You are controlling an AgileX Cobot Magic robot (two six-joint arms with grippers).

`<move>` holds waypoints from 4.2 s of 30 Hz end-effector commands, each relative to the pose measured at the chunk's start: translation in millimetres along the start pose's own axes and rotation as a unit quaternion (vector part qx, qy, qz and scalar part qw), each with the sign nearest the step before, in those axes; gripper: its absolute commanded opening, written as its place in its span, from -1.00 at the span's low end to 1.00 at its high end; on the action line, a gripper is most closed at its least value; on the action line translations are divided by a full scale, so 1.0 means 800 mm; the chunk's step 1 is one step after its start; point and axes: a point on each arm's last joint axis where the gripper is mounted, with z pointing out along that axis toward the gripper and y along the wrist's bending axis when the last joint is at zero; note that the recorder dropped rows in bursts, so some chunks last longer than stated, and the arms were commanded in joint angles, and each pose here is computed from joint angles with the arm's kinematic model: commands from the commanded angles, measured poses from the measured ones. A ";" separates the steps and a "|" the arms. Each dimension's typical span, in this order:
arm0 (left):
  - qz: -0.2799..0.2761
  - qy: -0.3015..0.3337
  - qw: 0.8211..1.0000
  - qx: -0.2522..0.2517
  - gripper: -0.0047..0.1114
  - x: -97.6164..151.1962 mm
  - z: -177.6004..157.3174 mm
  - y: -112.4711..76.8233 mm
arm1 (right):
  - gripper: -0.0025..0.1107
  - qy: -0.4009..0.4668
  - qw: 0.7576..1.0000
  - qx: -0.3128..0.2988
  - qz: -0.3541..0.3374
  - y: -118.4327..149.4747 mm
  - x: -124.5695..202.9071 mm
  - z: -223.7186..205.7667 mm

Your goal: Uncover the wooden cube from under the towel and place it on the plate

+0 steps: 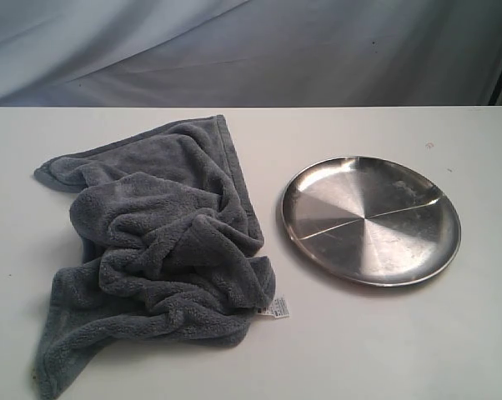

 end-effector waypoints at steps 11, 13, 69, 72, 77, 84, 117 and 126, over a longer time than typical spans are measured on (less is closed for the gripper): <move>-0.001 0.000 1.000 0.000 -0.89 0.002 0.000 0.000 | -0.96 -0.045 0.998 0.003 0.043 -0.001 -0.009 -0.001; -0.001 0.000 1.000 0.000 -0.89 0.002 0.000 0.000 | -0.96 -0.051 0.995 0.002 0.080 -0.001 -0.010 -0.001; -0.001 0.000 1.000 0.000 -0.89 0.002 0.000 0.000 | -0.96 0.494 0.839 -0.226 0.029 0.060 -0.129 0.177; -0.001 0.000 1.000 0.000 -0.89 0.002 0.000 0.000 | -0.96 0.498 0.836 -0.227 0.028 0.060 -0.125 0.180; 0.001 0.000 1.000 0.000 -0.89 0.002 0.000 0.000 | -0.96 0.499 0.833 -0.239 0.020 0.067 -0.125 0.179; 0.001 0.000 1.000 0.000 -0.89 0.002 0.000 0.000 | -0.96 0.531 0.795 -0.292 -0.024 0.110 -0.092 0.197; -0.001 0.000 1.000 0.000 -0.89 0.002 0.000 0.000 | -0.96 0.425 0.811 -0.363 -0.174 0.427 -0.017 0.272; 0.000 0.000 1.000 0.000 -0.89 0.002 0.000 0.000 | -0.96 0.464 0.844 -0.241 -0.120 0.313 -0.016 0.373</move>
